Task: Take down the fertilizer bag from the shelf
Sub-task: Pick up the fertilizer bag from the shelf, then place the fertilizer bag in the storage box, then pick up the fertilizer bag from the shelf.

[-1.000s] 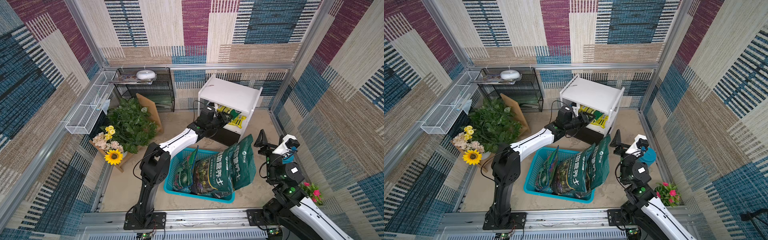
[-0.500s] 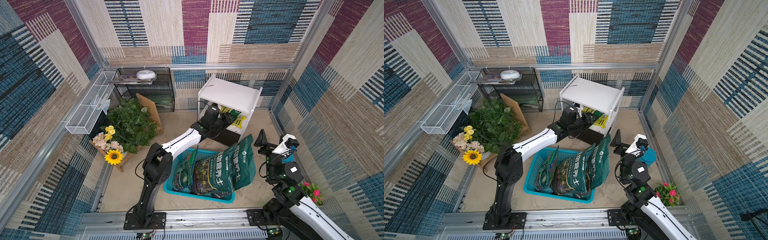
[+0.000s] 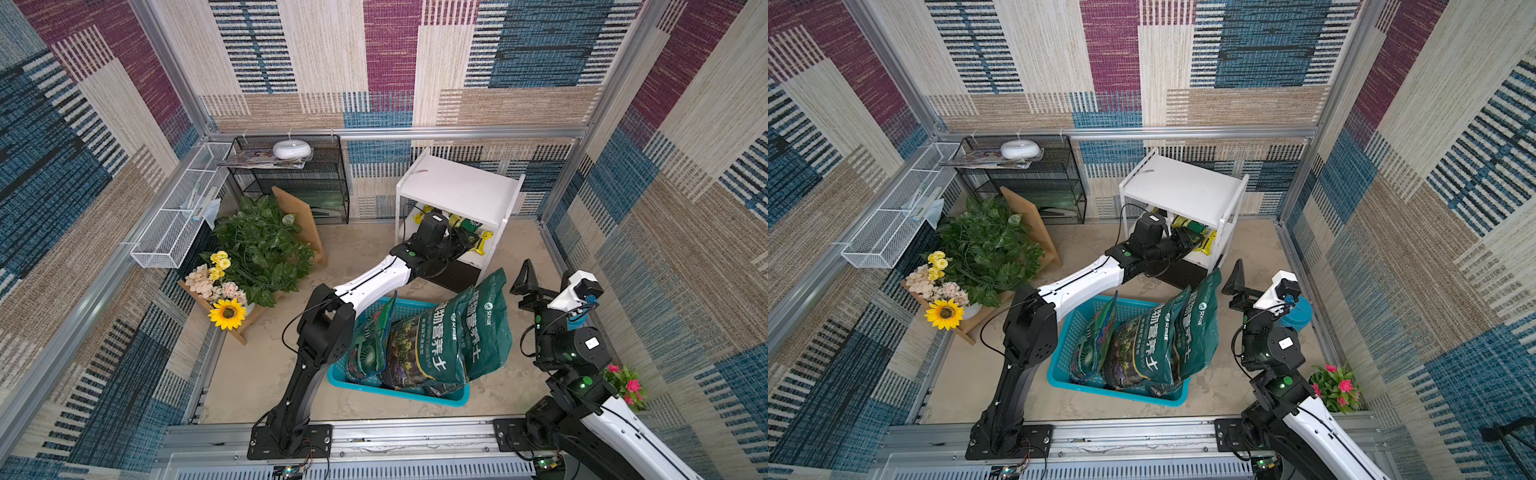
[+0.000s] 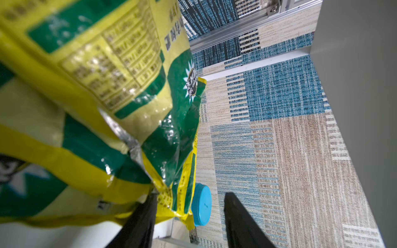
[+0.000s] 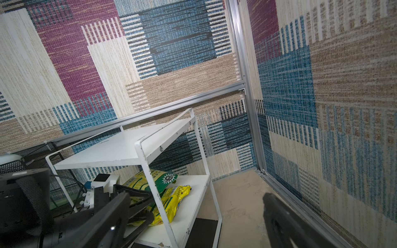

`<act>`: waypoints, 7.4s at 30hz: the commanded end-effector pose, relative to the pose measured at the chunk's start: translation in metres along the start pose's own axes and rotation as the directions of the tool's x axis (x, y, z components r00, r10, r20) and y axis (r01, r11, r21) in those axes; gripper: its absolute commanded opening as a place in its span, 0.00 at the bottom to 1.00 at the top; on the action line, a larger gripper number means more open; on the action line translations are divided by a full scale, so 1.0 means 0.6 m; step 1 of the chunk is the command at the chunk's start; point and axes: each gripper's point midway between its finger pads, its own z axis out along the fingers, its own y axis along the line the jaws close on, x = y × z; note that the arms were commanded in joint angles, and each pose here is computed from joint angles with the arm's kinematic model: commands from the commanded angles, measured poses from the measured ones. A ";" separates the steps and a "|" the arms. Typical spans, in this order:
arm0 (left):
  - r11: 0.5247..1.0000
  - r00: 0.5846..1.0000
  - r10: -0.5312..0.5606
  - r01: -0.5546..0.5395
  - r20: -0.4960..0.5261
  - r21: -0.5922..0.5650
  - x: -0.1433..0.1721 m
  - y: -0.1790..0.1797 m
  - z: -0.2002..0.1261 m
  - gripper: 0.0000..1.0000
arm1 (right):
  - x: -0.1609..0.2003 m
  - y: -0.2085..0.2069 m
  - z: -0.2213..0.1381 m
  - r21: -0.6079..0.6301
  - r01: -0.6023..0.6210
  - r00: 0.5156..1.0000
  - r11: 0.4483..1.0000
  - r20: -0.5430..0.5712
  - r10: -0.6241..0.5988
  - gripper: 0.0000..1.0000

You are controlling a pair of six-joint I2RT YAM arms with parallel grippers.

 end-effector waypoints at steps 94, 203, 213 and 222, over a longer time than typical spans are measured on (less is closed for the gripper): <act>0.976 0.852 0.200 -0.132 0.483 -0.172 0.026 0.123 -0.514 0.00 | 0.029 0.049 0.011 -0.126 -0.031 0.998 0.992 -0.061 0.023 0.99; 1.000 0.998 0.001 -0.001 0.063 -0.004 -0.085 0.107 -0.067 0.60 | 0.048 0.072 0.067 -0.063 0.101 0.991 0.993 -0.080 -0.106 0.99; 0.994 0.999 -0.014 0.019 0.042 -0.106 -0.077 0.145 -0.045 0.23 | 0.049 0.072 0.068 -0.064 0.101 0.991 0.993 -0.082 -0.106 0.99; 0.992 0.998 0.024 -0.016 0.058 -0.124 -0.080 0.128 -0.073 0.00 | 0.050 0.072 0.067 -0.066 0.099 0.991 0.993 -0.084 -0.105 0.99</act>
